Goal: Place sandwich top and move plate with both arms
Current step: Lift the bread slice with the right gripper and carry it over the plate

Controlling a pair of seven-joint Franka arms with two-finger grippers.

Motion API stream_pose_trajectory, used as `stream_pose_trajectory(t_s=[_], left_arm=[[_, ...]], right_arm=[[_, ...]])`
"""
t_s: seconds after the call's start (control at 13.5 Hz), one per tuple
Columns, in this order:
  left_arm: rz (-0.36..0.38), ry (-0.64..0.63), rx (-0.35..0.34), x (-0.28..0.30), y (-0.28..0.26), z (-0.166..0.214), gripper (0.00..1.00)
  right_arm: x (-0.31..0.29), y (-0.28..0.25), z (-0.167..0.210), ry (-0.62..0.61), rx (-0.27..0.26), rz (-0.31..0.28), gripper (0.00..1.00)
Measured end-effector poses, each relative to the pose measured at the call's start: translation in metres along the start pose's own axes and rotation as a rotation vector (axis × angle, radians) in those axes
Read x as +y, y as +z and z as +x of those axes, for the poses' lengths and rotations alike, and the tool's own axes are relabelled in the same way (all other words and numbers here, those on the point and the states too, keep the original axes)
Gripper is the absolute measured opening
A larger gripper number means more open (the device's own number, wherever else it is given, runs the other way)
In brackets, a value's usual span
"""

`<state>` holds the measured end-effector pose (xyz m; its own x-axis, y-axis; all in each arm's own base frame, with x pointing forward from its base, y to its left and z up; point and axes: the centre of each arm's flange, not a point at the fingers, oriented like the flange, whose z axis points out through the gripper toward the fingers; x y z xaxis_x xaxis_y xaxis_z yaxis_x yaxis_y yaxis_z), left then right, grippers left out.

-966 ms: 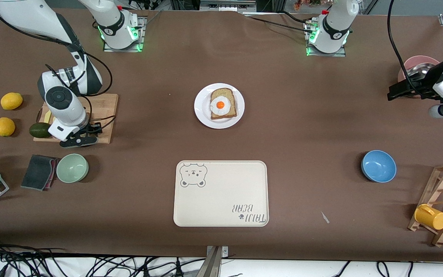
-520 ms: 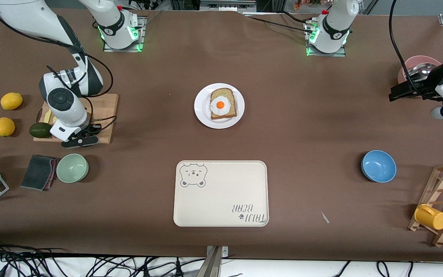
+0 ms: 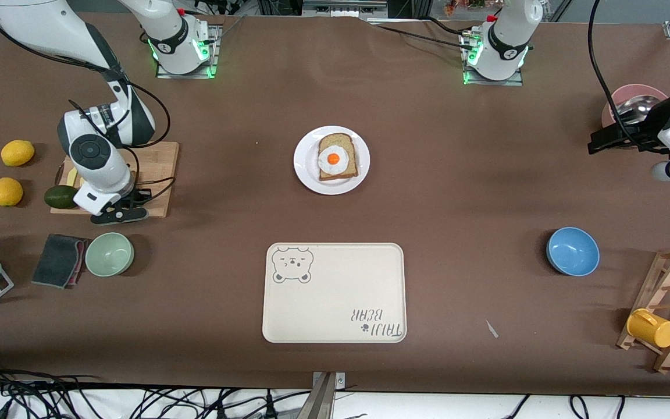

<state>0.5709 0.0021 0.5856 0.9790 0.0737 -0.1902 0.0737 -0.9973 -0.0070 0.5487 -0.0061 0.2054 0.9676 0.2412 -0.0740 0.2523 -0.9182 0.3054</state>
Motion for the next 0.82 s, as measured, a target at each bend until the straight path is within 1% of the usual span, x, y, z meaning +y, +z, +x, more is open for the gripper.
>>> stream_pose_trajectory(t_s=[0.15, 0.3, 0.45, 0.59, 0.74, 0.82], left_arm=[[0.000, 0.000, -0.001, 0.000, 0.000, 0.000, 1.00], [0.000, 0.000, 0.000, 0.000, 0.000, 0.000, 1.00], [0.000, 0.000, 0.000, 0.000, 0.000, 0.000, 1.00], [0.000, 0.000, 0.000, 0.000, 0.000, 0.000, 1.00], [0.000, 0.000, 0.000, 0.000, 0.000, 0.000, 1.00], [0.000, 0.002, 0.000, 0.001, 0.000, 0.000, 1.00]], right_arm=[[0.001, -0.020, 0.016, 0.001, -0.057, -0.035, 0.08], [-0.005, -0.047, 0.031, 0.013, -0.112, -0.062, 0.08], [-0.017, -0.069, 0.041, 0.052, -0.153, -0.039, 0.08], [-0.032, -0.095, 0.049, 0.090, -0.206, -0.014, 0.08], [-0.059, -0.126, 0.056, 0.143, -0.255, 0.004, 0.08], [-0.082, -0.143, 0.059, 0.174, -0.267, 0.013, 0.08]])
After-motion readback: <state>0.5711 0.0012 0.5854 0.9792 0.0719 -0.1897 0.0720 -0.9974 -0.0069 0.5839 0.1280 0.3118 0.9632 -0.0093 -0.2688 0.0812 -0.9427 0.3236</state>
